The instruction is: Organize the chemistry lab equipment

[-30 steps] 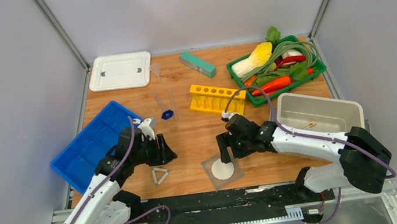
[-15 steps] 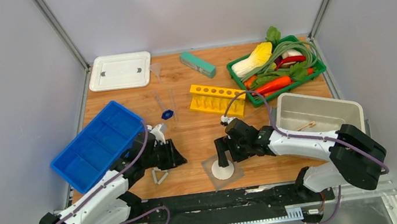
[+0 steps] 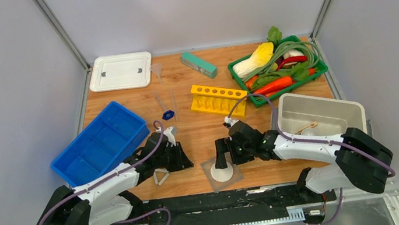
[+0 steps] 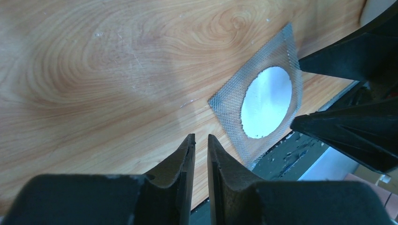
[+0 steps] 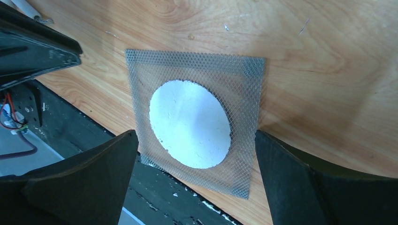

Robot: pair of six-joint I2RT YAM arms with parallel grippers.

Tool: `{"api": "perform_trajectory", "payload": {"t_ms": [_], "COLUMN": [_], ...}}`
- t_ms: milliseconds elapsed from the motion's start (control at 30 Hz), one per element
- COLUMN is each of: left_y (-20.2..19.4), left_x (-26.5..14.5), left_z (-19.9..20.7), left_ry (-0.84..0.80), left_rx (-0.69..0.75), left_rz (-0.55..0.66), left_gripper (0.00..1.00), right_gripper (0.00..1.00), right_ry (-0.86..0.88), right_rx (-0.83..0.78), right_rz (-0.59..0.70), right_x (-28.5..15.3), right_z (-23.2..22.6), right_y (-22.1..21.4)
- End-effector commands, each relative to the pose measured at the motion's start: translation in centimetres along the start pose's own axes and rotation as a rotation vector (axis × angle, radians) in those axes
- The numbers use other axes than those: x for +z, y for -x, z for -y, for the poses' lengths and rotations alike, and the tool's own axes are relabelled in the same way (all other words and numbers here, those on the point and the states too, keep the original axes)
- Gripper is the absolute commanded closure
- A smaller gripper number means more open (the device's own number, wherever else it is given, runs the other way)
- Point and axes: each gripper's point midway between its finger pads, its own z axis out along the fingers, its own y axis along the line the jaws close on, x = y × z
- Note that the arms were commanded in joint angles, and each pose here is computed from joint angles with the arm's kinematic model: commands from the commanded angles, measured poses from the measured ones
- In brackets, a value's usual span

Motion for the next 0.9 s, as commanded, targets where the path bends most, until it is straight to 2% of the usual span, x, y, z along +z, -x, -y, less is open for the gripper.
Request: {"api": "perform_trajectory", "payload": {"t_ms": [0,200,300,533,867], "left_y": [-0.2,-1.9,-1.8,-1.9,-2.8], "left_x": [0.9,1.3,1.5,1.7,2.5], "left_z": [0.5,-0.3,0.0,0.4,0.4], "left_ry": [-0.017,0.009,-0.009,-0.020,-0.014], "left_rx": [0.005,0.002,0.002,0.001,0.007], "left_rz": [0.006,-0.035,-0.019,-0.024,-0.067], "left_gripper": [0.77,0.81,0.82,0.82,0.82], "right_gripper": [0.00,0.00,0.00,0.00,0.02], "right_ry": [0.082,0.110,0.136,0.262,0.329], "right_rx": [0.045,0.086,0.105,0.156,0.173], "right_rz": [0.055,0.078,0.087,0.119,0.122], "right_x": [-0.5,-0.6,-0.7,-0.9,-1.2], "right_z": [-1.9,-2.2,-2.2,-3.1,-4.2], "right_y": [1.0,1.2,1.3,2.1,2.4]}}
